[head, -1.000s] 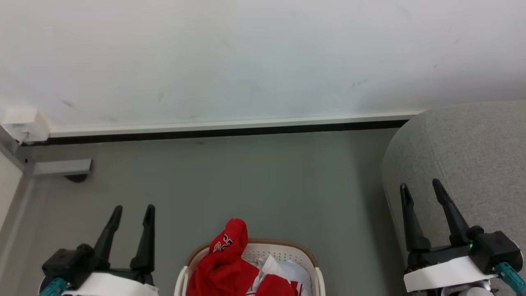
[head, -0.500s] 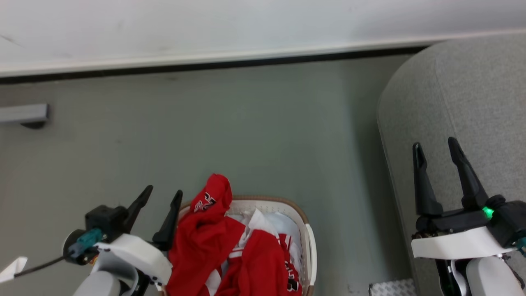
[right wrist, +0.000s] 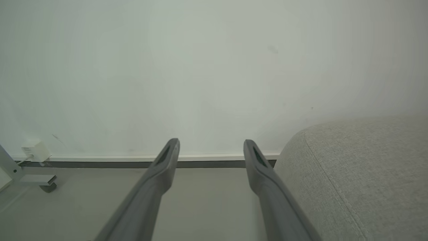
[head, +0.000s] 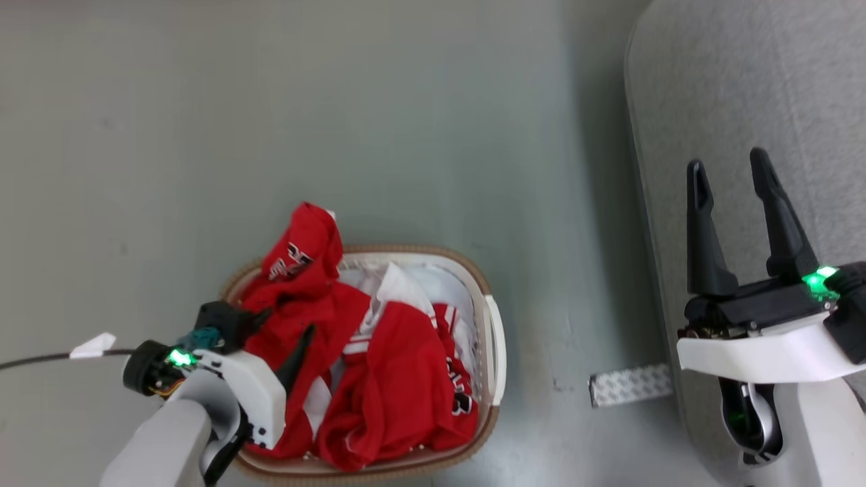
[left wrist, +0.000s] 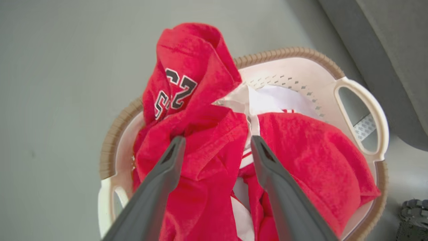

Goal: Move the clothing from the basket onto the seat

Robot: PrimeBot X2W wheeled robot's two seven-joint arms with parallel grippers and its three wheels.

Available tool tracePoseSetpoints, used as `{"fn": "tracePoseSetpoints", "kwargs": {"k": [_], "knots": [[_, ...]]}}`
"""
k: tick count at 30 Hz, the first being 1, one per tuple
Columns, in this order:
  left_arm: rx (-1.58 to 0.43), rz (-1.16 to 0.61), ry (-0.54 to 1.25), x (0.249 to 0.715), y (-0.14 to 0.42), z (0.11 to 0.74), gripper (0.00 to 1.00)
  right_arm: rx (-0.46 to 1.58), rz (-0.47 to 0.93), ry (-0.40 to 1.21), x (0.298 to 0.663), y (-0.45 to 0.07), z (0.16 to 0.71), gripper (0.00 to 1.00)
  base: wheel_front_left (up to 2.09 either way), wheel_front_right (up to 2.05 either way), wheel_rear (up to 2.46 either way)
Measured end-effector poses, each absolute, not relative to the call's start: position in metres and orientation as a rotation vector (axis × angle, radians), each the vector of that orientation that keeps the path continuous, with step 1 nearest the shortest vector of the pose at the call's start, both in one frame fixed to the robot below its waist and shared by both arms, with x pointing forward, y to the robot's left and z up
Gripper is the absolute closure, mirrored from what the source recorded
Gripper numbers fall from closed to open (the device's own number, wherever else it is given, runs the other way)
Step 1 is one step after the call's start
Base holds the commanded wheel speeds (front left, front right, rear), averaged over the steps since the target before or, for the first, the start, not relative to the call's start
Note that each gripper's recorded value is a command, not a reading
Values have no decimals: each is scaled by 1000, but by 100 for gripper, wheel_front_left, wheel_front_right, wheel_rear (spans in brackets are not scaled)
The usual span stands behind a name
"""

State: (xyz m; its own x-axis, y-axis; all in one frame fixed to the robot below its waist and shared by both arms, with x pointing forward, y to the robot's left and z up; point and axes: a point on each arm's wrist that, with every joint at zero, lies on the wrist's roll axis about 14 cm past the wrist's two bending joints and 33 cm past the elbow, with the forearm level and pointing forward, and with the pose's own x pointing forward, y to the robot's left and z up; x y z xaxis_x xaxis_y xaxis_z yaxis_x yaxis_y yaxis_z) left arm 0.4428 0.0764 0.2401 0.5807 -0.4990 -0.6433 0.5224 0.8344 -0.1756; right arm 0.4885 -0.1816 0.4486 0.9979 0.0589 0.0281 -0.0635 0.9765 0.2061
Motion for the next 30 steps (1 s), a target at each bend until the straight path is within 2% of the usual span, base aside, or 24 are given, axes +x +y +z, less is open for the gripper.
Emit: {"fn": "tracePoseSetpoints", "kwargs": {"k": [7,18,21,26,27,29,30], "knots": [[114,-695,904,426,68,178,0,209,40,54,497,-188,409,0,0,0,0],[336,-902,1026,413,59,115,0,212,23,132,501,-194,368,0,0,0,0],[419,-977,1112,388,61,97,0,210,8,151,500,-199,359,0,0,0,0],[510,-1040,1119,385,61,87,0,220,1,173,499,-200,348,0,0,0,0],[506,-1049,1116,383,58,88,35,221,1,175,499,-199,347,0,0,0,0],[494,-1061,1101,382,52,89,89,223,3,176,499,-198,347,0,0,0,0],[493,-1067,1093,382,50,90,100,225,2,175,499,-198,347,0,0,0,0]]}}
